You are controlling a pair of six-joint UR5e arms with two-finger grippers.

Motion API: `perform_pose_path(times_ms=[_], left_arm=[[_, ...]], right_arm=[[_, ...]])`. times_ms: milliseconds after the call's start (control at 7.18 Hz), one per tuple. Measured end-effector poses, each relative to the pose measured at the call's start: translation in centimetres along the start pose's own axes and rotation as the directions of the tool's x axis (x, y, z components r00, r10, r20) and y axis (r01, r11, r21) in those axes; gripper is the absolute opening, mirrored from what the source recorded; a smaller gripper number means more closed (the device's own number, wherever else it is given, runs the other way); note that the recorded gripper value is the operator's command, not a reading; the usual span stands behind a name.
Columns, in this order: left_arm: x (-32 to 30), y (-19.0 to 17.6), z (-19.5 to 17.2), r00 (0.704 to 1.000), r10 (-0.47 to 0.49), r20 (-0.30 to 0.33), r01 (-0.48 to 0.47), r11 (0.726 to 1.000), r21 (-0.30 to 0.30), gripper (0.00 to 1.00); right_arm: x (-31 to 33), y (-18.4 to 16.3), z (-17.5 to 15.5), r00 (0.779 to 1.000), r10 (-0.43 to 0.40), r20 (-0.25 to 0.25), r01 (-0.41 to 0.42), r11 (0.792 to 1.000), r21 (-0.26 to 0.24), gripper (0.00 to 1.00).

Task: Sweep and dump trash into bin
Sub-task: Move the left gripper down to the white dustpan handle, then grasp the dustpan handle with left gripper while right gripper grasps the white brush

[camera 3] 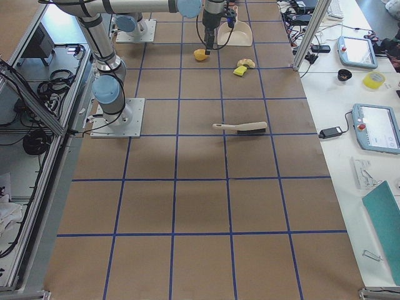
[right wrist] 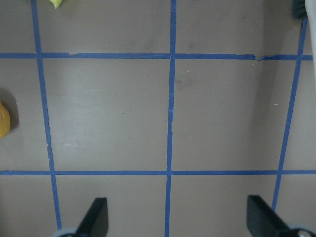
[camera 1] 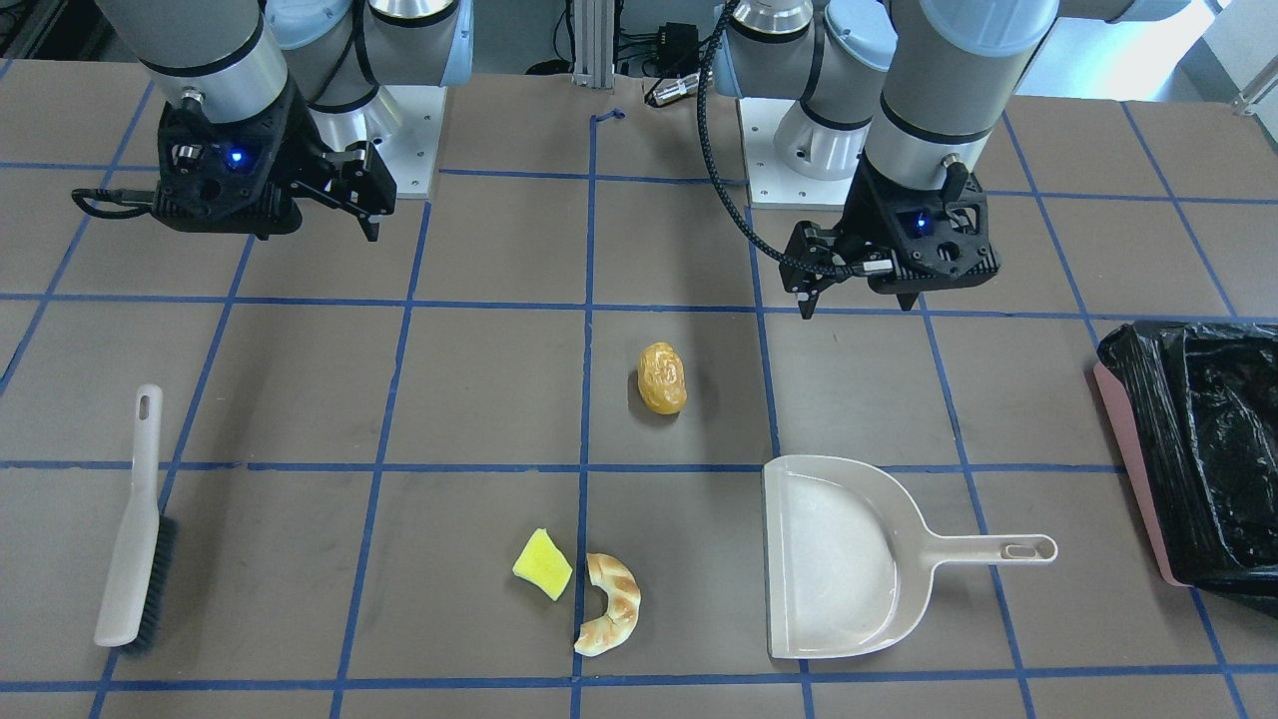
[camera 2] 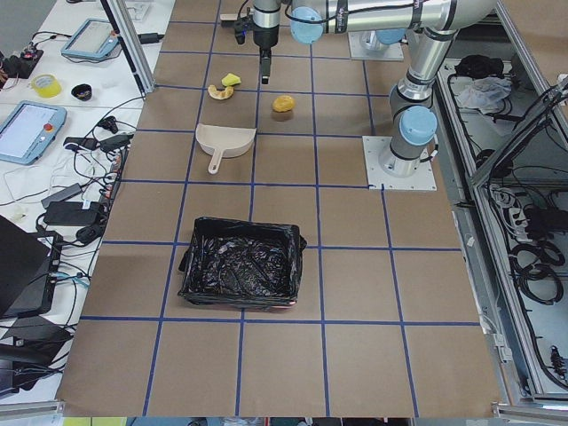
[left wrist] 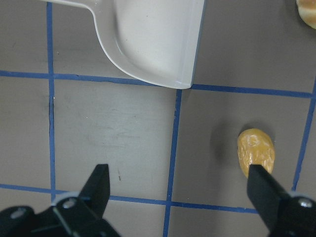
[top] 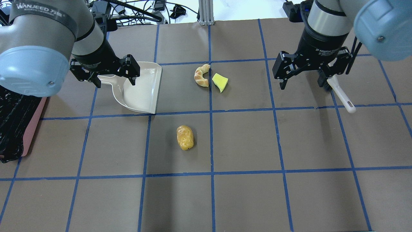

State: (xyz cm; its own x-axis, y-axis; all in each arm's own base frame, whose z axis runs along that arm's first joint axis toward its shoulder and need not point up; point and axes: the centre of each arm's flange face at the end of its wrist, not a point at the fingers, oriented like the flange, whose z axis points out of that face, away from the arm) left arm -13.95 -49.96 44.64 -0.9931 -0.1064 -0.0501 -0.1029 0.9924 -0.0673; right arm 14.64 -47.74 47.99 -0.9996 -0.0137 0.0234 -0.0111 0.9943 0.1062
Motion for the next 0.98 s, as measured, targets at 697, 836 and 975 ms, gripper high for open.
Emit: perform_pose_path(times_ms=[697,836,975], left_arm=[[-5.5,-1.9,1.8,0.939,-0.344,0.010,0.344,0.936,-0.071,1.00],[-7.1,-2.7,2.6,0.902,-0.430,0.019,0.430,0.899,-0.083,1.00],[-8.6,-3.6,3.6,0.851,-0.524,0.035,0.525,0.846,-0.093,1.00]], right_arm=[[2.1,-1.8,1.2,0.999,-0.045,0.002,0.045,0.999,-0.017,1.00],[3.5,-2.3,1.4,0.999,-0.051,0.004,0.051,0.999,-0.018,1.00],[5.0,-2.8,1.6,0.999,-0.045,-0.012,0.045,0.999,-0.022,1.00]])
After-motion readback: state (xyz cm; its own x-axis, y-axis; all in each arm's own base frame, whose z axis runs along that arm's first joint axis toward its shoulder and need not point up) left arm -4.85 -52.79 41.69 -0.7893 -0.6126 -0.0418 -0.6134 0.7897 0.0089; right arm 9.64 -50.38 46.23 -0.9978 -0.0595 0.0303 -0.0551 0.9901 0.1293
